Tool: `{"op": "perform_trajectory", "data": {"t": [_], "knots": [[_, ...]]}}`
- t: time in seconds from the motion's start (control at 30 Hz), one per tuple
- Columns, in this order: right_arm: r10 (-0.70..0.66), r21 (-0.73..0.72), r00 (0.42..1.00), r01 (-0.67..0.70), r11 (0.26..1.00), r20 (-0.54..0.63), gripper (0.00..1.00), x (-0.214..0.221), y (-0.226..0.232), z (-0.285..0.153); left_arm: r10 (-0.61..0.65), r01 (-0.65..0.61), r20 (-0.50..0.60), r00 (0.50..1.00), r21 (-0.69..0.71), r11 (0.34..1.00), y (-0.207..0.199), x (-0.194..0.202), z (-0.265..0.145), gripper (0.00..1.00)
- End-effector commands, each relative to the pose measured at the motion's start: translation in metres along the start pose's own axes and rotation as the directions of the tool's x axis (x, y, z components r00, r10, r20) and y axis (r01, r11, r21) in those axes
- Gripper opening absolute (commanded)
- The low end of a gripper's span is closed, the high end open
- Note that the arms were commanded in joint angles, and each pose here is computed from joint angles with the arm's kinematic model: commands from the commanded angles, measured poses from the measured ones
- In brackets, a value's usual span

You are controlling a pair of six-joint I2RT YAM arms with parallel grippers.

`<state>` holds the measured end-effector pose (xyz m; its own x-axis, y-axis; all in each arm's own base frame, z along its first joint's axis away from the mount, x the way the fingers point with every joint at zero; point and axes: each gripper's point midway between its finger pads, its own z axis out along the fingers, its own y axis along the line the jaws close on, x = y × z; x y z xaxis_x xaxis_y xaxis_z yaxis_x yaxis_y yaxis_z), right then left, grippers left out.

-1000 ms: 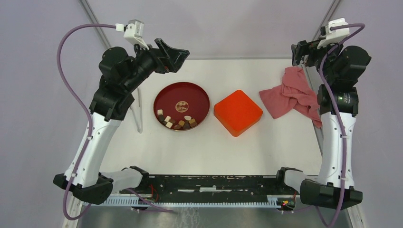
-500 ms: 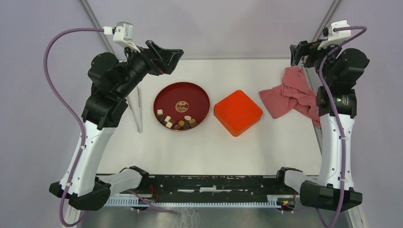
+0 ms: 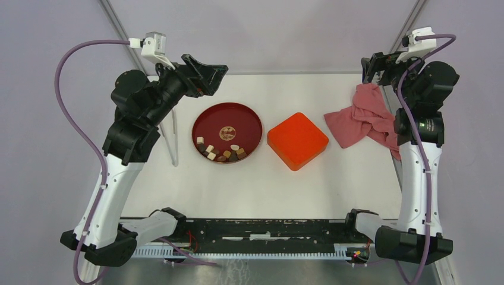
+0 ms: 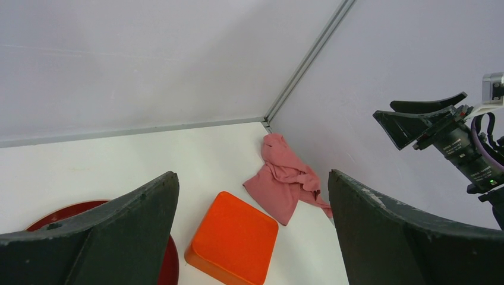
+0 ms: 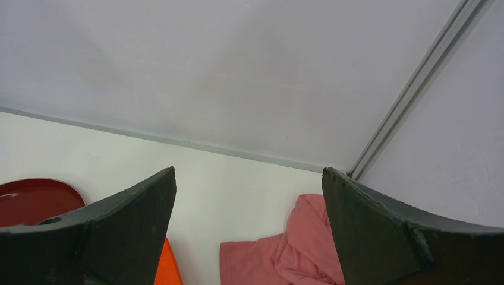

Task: Pack the chocolate
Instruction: Reset both arms

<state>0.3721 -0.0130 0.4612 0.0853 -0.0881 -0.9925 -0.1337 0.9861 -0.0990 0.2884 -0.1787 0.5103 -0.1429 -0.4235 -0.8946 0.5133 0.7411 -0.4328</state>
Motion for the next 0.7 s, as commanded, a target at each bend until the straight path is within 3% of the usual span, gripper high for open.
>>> {"op": "perform_trajectory", "data": {"t": [0.0,0.67], "knots": [[-0.005,0.007,0.998,0.005,1.0,0.059,0.98,-0.0177,0.0003,-0.0063,-0.013,0.013,0.051,0.999,0.014,1.0,-0.0063,-0.014,-0.0036,1.0],[-0.009,-0.019,0.999,0.01,1.0,0.047,0.98,-0.0123,0.0034,-0.003,-0.004,0.004,0.052,0.999,0.006,1.0,-0.0041,-0.0137,-0.002,1.0]]}}
